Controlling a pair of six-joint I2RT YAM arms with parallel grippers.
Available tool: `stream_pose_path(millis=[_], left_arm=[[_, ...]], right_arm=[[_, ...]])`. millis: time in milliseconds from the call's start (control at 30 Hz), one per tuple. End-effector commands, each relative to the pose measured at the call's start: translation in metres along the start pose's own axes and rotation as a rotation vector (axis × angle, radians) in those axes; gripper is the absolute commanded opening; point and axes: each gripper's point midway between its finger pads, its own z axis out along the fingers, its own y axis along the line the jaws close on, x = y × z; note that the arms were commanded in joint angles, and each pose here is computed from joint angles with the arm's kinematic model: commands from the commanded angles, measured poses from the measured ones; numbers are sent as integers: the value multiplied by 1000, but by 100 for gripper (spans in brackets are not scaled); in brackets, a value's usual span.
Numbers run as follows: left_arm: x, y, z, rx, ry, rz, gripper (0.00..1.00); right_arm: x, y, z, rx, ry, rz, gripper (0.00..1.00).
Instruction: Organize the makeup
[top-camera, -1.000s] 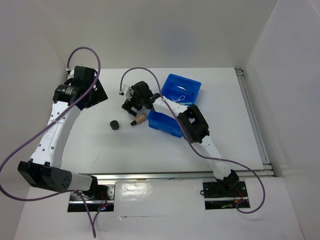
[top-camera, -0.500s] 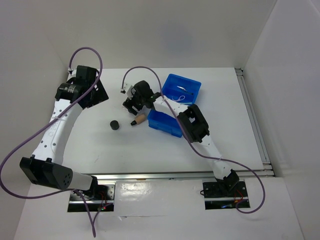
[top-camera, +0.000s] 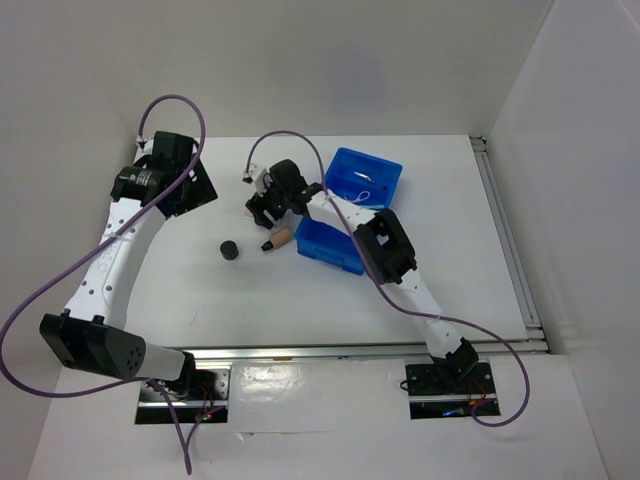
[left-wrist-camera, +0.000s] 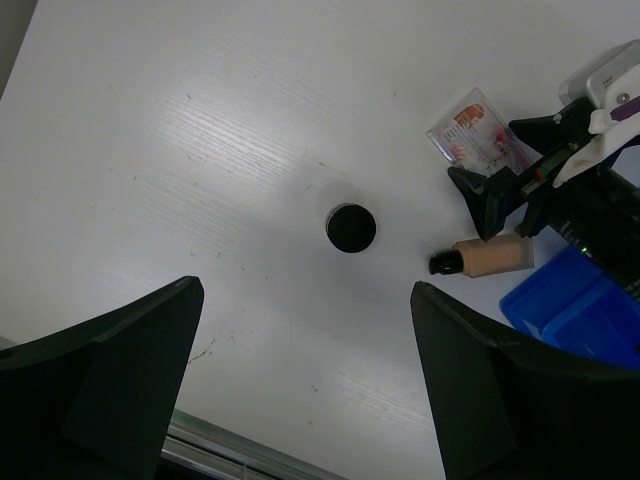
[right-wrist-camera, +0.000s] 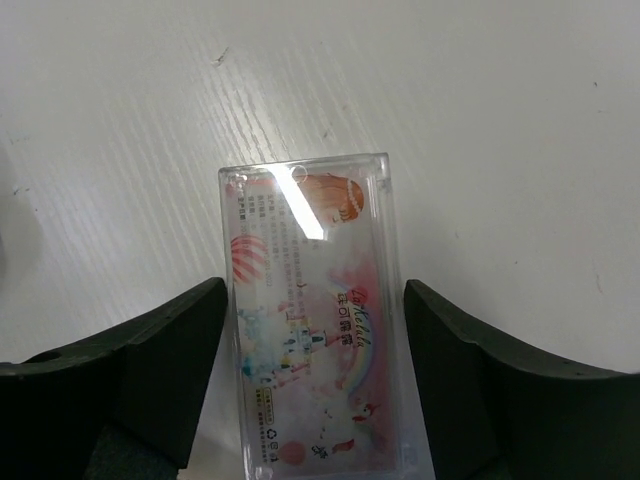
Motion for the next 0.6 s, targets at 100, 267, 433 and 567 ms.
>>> stream_pose_path(millis=[100,267,433,567], left_arm=[[-1,4,3,-13,-10,16,99],[-4,3,1,-8,-17,4,99],[-7,2,-1,-3,-26,0,99],[-18,7,-11,-22,-65,-20,99]], right_arm=[[-10,-8,-3,-2,-10,29,72],[-76,-21,-24,48,-151,-10,68],[-125,-27,-44,76,-263,-40,67],[-150,-32,-68,117,-297,-50,67]])
